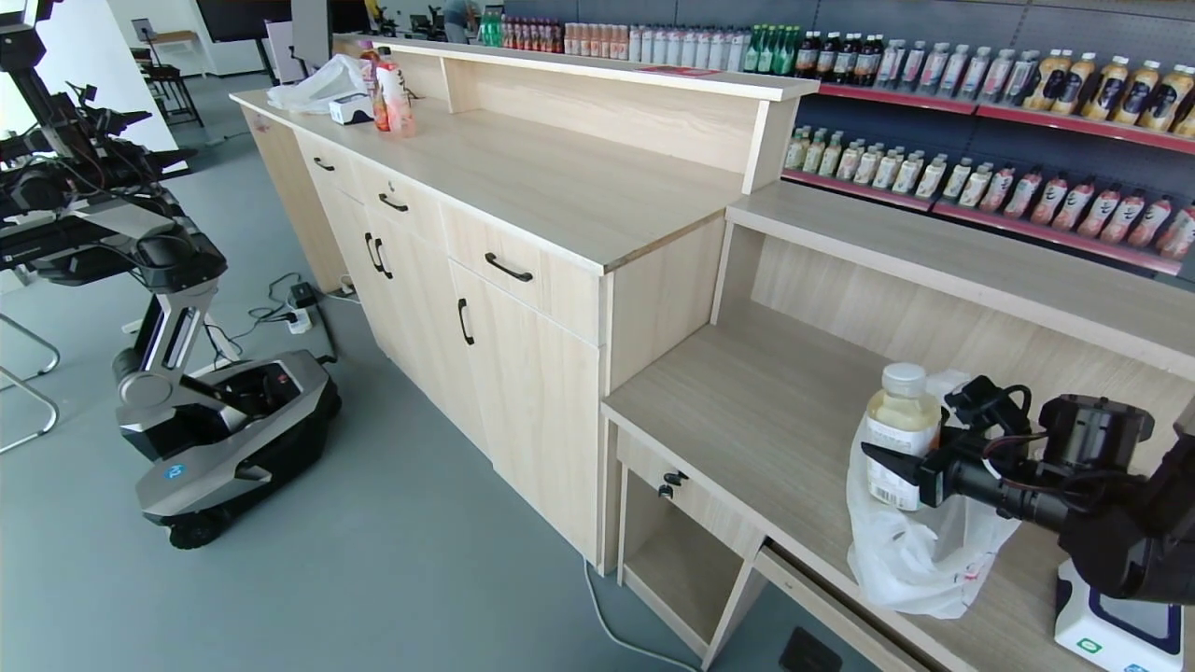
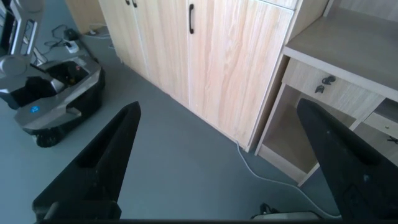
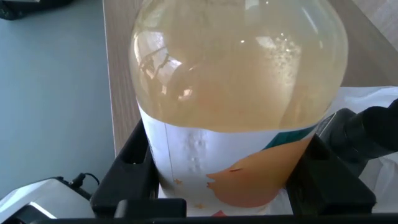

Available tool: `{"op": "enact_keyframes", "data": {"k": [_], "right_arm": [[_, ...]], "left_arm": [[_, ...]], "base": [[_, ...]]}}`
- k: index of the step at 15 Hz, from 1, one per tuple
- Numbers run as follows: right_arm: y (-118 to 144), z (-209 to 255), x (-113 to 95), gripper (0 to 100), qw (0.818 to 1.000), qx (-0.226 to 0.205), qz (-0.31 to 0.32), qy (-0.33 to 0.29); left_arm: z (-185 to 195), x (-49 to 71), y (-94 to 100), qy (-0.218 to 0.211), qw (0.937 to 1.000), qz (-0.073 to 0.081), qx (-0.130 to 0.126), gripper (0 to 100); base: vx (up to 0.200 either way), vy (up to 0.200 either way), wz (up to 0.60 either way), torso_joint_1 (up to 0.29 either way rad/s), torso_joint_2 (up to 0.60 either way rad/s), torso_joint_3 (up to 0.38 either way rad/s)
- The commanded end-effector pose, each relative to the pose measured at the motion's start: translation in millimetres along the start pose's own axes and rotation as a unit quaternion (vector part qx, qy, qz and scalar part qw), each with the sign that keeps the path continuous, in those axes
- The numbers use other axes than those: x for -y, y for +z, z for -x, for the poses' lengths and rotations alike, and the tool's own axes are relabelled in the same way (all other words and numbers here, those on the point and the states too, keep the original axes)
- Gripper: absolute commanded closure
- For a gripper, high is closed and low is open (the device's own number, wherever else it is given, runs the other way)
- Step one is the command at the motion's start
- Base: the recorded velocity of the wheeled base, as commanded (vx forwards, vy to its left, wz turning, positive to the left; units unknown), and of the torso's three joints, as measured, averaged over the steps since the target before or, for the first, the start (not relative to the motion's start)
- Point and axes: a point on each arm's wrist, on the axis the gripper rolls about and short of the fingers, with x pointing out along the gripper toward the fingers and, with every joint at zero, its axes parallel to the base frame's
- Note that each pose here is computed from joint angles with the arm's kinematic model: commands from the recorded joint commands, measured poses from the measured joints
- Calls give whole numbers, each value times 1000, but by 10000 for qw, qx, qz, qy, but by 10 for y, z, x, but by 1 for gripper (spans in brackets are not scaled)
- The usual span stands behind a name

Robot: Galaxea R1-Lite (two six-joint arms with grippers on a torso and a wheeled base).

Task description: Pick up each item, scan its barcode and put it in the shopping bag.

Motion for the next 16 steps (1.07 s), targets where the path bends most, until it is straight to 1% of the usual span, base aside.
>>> {"op": "enact_keyframes", "data": {"k": [1,3,5,8,12,16], "right_arm": [[-154,-106,12,100,9999,-115,-88,65],[-180,-179,89,100,10000,-53,-40,8],[-224,-176,113,100,9999,-85,-70,-27],[-356,-186,111,100,9998,-156,-124,-45],[-450,-200,83,100,9997,-246,-91,-5],[-475,-208,95,100,9998,-165,-32,-56]], "left_arm": [[0,0,0,0,10000,-3,1,0],[0,0,0,0,10000,4,1,0],[0,0,-1,0,10000,-3,-6,0],[0,0,0,0,10000,4,1,0],[0,0,-1,0,10000,5,-6,0],[0,0,0,0,10000,-3,1,0]], "base": [[0,0,0,0,0,0],[0,0,0,0,0,0],[0,0,0,0,0,0],[0,0,0,0,0,0],[0,0,0,0,0,0],[0,0,0,0,0,0]]}}
